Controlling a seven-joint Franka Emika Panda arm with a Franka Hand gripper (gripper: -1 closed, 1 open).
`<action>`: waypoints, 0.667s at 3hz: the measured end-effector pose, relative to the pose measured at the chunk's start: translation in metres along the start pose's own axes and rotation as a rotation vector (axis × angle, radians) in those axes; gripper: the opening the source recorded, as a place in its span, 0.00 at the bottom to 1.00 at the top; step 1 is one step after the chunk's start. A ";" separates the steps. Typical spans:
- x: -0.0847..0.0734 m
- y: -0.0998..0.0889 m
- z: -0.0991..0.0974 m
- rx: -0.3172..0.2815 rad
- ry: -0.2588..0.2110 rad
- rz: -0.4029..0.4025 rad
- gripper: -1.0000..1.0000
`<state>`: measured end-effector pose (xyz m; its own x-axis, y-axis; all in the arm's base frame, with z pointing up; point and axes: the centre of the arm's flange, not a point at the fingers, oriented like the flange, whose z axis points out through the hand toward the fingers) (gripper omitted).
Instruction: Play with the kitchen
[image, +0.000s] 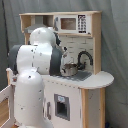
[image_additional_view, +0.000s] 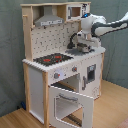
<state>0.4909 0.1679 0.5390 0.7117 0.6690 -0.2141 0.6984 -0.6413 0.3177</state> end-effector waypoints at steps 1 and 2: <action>0.019 -0.001 0.006 -0.037 0.025 0.017 0.00; 0.030 -0.001 0.026 -0.012 0.009 0.054 0.00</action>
<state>0.5138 0.1790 0.5085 0.7479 0.6366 -0.1880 0.6576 -0.6723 0.3400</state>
